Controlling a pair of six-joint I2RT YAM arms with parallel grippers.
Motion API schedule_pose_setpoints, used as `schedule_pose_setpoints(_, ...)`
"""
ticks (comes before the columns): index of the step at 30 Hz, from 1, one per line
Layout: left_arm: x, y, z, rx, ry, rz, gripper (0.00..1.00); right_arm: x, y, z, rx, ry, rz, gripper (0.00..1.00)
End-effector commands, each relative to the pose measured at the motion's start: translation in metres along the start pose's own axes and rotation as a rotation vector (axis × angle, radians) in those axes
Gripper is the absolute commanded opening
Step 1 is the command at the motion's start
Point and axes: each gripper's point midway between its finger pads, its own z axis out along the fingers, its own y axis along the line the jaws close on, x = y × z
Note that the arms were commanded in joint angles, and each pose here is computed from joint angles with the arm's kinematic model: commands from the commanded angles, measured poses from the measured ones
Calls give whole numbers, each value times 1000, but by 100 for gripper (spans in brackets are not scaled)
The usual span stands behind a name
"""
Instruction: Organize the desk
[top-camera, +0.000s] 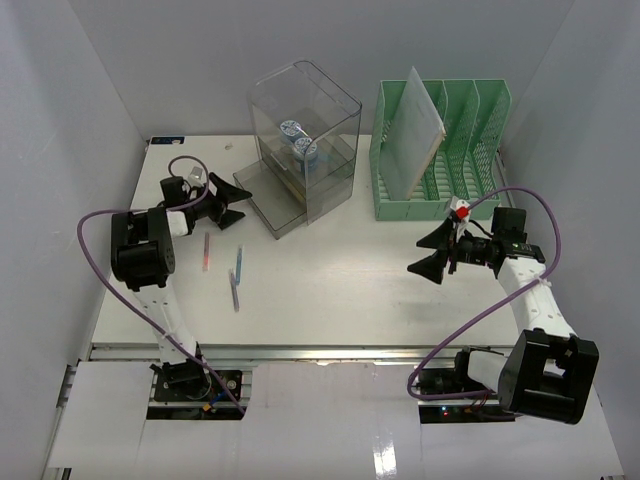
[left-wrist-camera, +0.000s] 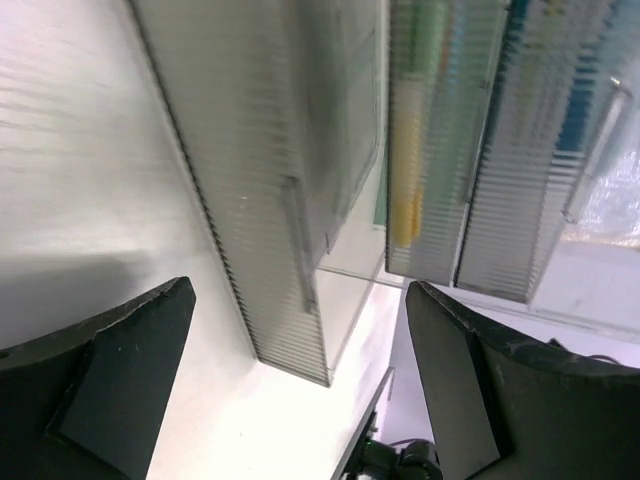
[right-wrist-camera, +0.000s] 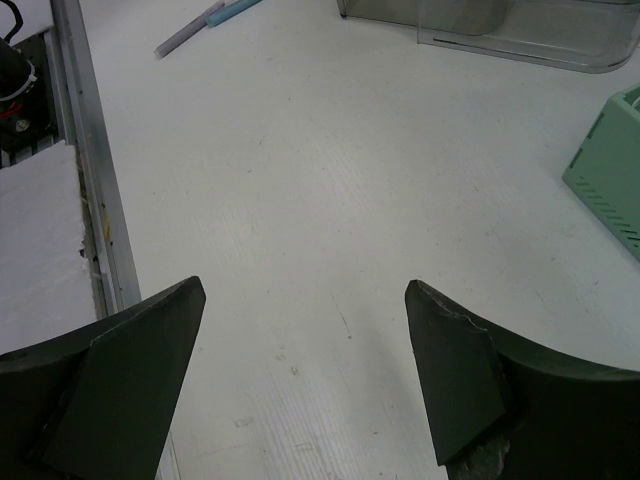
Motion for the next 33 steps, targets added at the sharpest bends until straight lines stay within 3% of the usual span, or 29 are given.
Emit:
schedule_pose_setpoints(1,-12,-64,-29,27,-59,217,98,-2,9,8,-30,32,-58,87)
schedule_pose_setpoints(4,-10,-88,-58,-17,-139,338,98,8,19,38,-49,197,-123,87)
schedule_pose_setpoints(6,-4,-84,-71,-75,-181,372,98,8,24,59,-66,282,-169,87)
schedule_pose_setpoints(7,-2,-100,-85,-70,-223,416,98,-7,24,67,-61,290,-204,87)
schedule_pose_setpoints(11,17,-96,-132,-170,-356,455,98,-14,40,123,-97,423,-227,87)
schedule_pose_setpoints(13,32,-67,-149,-272,-393,401,98,-22,48,160,-88,461,-248,89)
schedule_pose_setpoints(16,54,-56,-184,-369,-488,385,98,-37,70,218,-72,458,-260,95)
schedule_pose_setpoints(21,89,-36,-219,-468,-589,326,98,-39,91,302,18,452,-85,90)
schedule_pose_setpoints(24,99,-66,-244,-400,-711,342,98,-22,83,355,150,481,70,90)
schedule_pose_setpoints(28,101,-86,-270,-413,-807,340,98,-43,80,397,224,391,212,91)
schedule_pose_setpoints(32,110,-92,-276,-410,-799,361,98,-36,69,424,310,331,254,98)
schedule_pose_setpoints(33,112,-91,-277,-411,-799,363,98,-35,68,429,328,323,255,92)
